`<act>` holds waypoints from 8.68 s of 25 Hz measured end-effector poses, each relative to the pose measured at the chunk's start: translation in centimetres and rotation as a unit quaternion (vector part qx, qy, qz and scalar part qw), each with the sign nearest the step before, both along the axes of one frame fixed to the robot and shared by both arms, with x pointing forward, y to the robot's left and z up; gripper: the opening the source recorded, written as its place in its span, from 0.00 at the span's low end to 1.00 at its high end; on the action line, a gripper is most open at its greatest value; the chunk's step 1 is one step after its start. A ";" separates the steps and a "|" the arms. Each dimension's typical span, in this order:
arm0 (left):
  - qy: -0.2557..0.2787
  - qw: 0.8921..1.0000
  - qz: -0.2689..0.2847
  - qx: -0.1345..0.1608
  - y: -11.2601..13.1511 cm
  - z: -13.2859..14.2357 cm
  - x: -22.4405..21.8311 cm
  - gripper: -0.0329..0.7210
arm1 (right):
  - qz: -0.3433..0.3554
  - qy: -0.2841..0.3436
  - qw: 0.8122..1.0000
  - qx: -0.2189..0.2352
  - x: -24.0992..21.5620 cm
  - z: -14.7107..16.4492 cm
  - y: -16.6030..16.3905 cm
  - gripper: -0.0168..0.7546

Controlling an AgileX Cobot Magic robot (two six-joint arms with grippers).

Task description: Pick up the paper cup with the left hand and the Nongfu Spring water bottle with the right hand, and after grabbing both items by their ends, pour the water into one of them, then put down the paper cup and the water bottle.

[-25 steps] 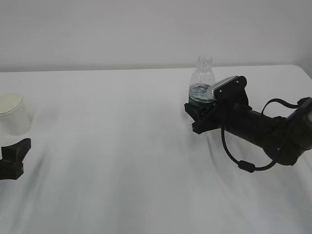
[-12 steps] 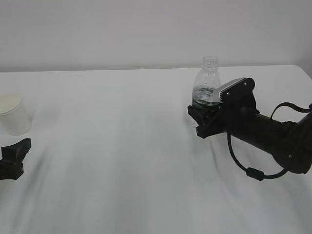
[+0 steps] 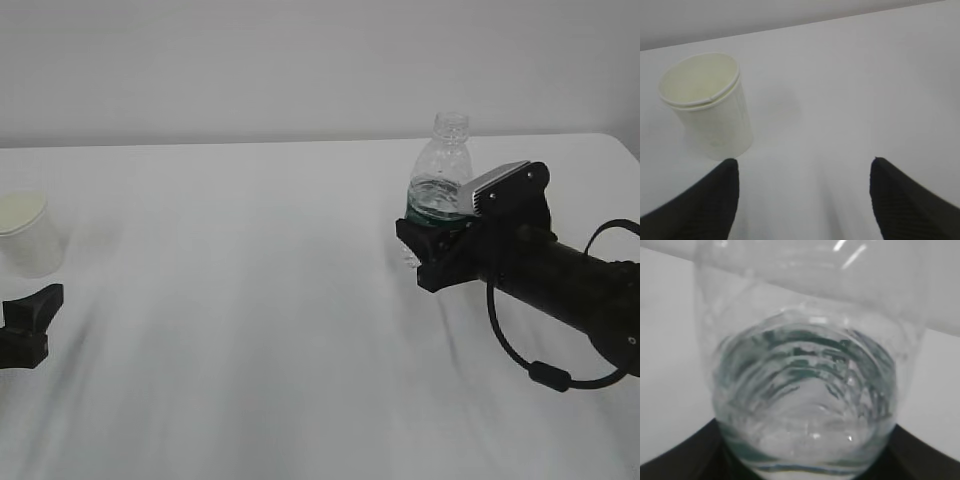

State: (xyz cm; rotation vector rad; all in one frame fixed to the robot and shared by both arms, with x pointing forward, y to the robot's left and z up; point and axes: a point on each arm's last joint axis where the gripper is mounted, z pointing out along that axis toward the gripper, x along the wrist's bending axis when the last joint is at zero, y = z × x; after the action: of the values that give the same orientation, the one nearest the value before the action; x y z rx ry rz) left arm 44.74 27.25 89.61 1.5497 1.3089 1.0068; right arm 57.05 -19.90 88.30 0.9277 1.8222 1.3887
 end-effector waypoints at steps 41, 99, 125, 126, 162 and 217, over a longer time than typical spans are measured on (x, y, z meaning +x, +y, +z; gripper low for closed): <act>0.001 0.999 0.040 -0.003 0.7 0.0 0.0 0.82 | -0.029 0.012 0.999 -0.003 -6.2 1.2 -1.8 0.61; -0.007 0.997 0.080 0.005 3.1 -2.4 6.9 0.82 | -0.029 0.012 0.999 -0.003 -6.2 1.2 -1.8 0.61; 0.000 0.998 0.062 0.017 2.9 -3.5 7.9 0.78 | -0.028 0.008 1.000 -0.009 -6.2 1.2 -1.8 0.61; -0.001 0.998 0.062 0.017 2.9 -3.6 8.1 0.78 | -0.028 0.008 1.000 -0.009 -6.2 1.2 -1.8 0.61; -0.012 0.994 0.103 0.020 4.6 -5.0 11.0 0.76 | -0.028 0.008 1.000 -0.009 -6.2 1.2 -1.8 0.61; -0.073 0.992 0.100 0.017 4.8 -6.0 17.3 0.78 | -0.021 0.008 1.000 -0.011 -6.3 1.1 -1.7 0.60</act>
State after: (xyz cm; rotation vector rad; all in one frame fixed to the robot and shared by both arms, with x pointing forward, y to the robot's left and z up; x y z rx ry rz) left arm 62.01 32.00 83.64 1.3610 1.3681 1.2493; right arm 50.79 -21.57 89.42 0.9621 1.8171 1.3365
